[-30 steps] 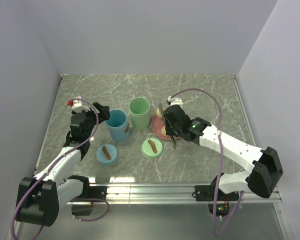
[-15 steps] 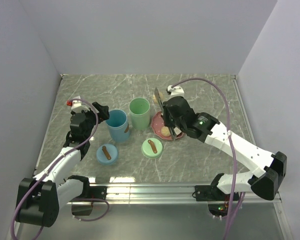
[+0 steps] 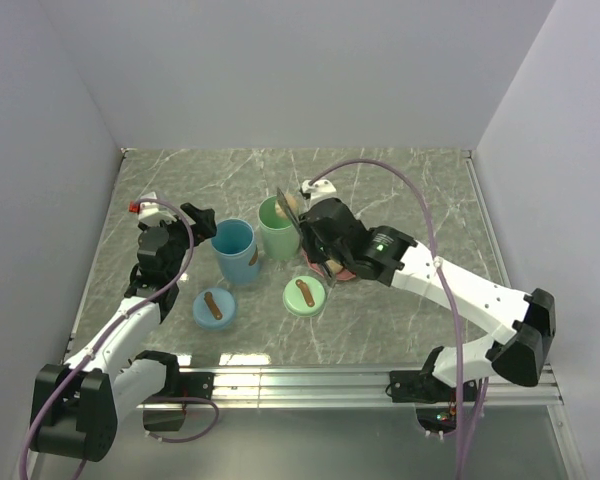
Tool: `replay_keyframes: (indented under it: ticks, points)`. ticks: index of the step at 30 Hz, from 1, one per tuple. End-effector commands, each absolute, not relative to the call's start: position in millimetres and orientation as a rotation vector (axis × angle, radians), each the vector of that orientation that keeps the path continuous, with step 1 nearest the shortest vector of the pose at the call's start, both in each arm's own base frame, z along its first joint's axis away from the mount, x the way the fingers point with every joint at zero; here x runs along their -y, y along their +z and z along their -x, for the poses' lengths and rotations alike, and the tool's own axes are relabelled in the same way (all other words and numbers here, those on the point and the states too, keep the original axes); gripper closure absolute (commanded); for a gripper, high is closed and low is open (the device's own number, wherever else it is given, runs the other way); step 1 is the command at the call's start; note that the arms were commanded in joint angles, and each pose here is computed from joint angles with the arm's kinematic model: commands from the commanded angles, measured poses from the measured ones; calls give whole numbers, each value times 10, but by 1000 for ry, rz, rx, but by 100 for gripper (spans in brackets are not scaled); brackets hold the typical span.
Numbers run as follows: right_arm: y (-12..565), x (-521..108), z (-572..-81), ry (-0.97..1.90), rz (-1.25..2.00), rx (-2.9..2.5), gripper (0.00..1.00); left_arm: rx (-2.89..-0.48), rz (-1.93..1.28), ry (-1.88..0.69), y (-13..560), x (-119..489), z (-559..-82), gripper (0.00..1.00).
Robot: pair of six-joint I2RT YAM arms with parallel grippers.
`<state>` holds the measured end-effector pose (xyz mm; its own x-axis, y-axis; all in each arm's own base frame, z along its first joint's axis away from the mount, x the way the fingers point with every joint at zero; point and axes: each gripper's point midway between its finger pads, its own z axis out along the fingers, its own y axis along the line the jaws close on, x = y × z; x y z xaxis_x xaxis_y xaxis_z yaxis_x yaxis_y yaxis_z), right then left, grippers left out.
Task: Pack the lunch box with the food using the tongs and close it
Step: Place the food into the lunch box
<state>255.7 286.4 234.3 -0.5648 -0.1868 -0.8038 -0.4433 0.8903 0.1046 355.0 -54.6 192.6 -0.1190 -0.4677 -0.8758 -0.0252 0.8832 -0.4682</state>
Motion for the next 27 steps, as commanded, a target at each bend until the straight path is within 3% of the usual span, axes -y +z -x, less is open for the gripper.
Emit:
replay_keyframes:
  ticks: [1,8,21,27]
  points:
    - [2600,-3036,-2644,422,451,-2105,96,-1584,394,-418,2198,537,-3589,1]
    - [2632,-3077,-2690,409,459,-2095,89,-1587,391,-419,2186,544,-3599,1]
    - [2597,-3072,-2720,384,459,-2099,65,-1594,389,-420,2171,551,-3609,0]
    - [2586,-3065,-2731,379,453,-2099,62,-1593,390,-418,2169,548,-3606,0]
